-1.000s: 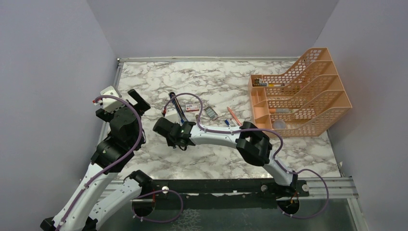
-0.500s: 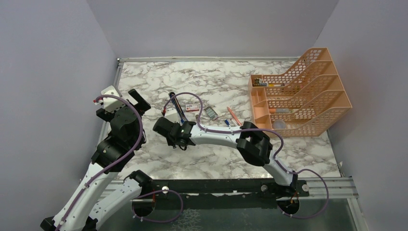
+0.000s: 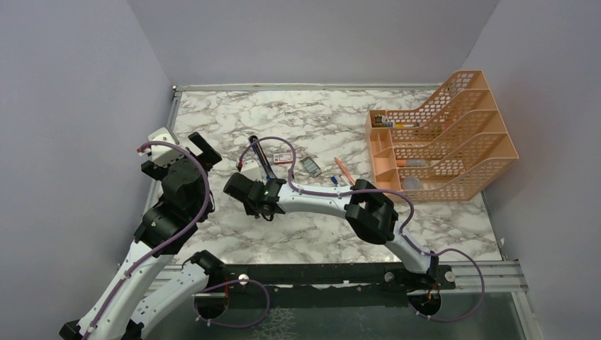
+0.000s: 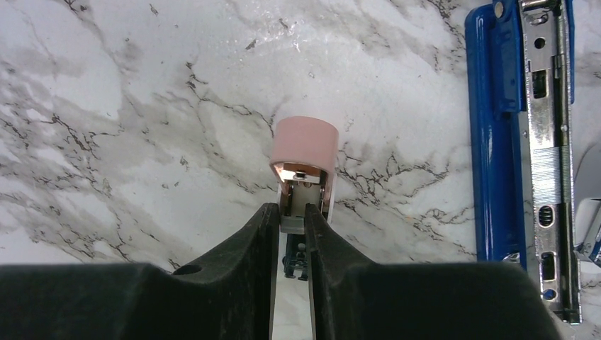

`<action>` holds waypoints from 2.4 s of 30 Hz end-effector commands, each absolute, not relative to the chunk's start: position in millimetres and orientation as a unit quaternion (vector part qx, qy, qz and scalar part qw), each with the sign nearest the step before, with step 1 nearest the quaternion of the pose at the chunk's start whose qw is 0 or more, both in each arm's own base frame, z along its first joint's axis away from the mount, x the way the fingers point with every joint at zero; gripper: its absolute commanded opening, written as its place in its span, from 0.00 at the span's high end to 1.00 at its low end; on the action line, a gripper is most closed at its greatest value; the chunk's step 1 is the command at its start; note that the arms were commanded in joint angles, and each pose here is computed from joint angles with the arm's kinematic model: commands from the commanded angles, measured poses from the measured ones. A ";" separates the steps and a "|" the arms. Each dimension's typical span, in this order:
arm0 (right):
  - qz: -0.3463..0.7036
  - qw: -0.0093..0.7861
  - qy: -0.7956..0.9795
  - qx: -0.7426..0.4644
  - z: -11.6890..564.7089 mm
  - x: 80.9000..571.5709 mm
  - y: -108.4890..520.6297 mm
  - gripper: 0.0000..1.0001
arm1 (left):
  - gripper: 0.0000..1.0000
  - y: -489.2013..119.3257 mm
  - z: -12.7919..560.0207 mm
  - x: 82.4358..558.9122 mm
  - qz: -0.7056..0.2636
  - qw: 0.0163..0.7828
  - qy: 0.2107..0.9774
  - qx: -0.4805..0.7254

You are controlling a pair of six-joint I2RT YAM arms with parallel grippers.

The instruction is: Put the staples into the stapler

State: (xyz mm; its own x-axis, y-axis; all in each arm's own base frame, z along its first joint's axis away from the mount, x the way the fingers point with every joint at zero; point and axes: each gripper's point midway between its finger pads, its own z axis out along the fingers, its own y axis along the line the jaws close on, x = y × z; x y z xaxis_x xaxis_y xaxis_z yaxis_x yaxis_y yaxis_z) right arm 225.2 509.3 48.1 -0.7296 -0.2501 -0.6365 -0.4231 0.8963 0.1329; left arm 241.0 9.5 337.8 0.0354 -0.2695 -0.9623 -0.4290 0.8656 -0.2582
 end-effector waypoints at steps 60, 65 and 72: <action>0.149 0.299 0.883 -0.329 55.3 208.4 513.2 0.70 | 0.07 6.6 333.4 242.7 0.052 0.673 0.695 -0.249; 0.150 0.311 0.880 -0.325 61.5 211.5 512.4 0.70 | 0.07 6.4 333.4 242.7 0.051 0.673 0.695 -0.249; 0.124 0.307 0.886 -0.323 47.3 214.8 506.4 0.66 | 0.07 6.5 333.5 242.7 0.051 0.673 0.695 -0.249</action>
State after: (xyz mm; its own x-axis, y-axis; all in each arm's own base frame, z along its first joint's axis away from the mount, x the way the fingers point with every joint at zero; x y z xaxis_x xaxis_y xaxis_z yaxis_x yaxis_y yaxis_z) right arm 210.6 508.9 48.5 -0.6142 -0.4902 -0.6184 -0.6602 0.7485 0.0624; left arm 241.7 7.3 333.9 0.0265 -0.2712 -0.9622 -0.4197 0.8705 -0.2570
